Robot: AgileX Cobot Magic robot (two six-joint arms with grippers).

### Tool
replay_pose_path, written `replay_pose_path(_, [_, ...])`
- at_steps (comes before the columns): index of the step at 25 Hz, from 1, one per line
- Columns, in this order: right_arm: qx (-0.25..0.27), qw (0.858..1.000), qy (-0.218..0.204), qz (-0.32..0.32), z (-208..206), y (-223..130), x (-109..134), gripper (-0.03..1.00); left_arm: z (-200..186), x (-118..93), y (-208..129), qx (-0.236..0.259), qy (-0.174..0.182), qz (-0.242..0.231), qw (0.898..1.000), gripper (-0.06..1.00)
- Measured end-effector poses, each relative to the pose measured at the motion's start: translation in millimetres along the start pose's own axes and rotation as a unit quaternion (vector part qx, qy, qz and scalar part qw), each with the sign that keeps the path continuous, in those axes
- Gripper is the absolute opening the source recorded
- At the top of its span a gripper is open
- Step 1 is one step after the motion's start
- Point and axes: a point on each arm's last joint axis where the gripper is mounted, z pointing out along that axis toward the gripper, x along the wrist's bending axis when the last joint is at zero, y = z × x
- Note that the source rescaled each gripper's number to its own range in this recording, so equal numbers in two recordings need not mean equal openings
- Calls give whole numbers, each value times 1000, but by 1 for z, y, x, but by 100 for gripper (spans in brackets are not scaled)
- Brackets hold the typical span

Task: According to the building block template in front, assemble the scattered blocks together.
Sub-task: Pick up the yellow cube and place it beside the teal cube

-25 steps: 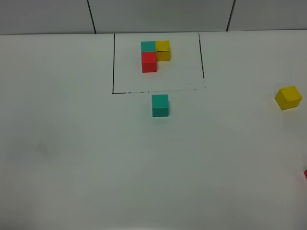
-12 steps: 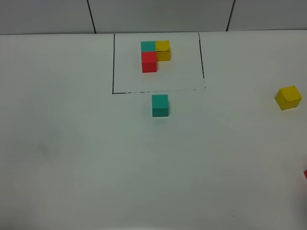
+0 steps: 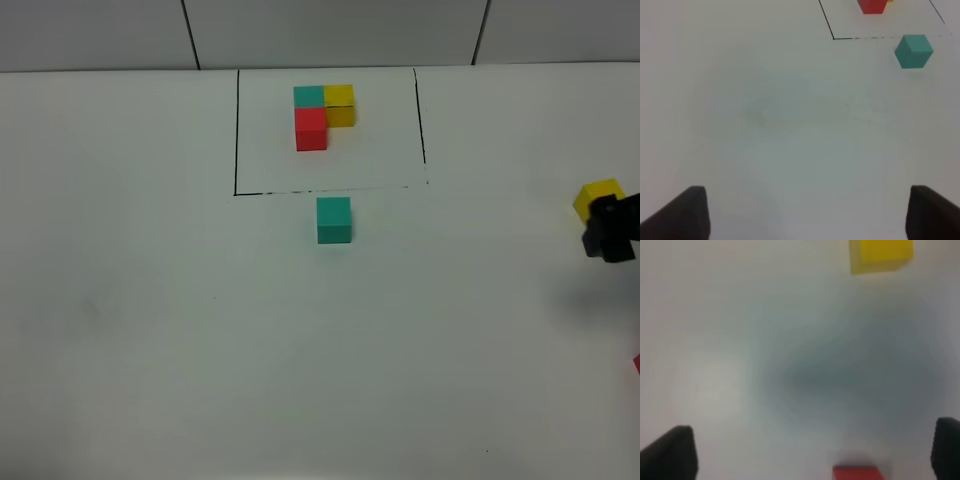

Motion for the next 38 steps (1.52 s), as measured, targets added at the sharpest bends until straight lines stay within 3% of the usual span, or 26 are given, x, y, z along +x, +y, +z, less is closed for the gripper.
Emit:
replay_pose_path(7, [36,998,-5,-42,56,49,-25,96,0,0,0,0,0,0,1000,74])
replay_pose_path(12, [43,998,19,-42,80,65,-48,96,0,0,0,0,0,0,1000,74])
replay_pose_path(22, [76,995,35,-46,123,68,-78,96,0,0,0,1,0,-1,1000,74])
replay_pose_path(38, [72,995,28,-67,147,77,-92,95,0,0,0,2,0,-1,1000,74])
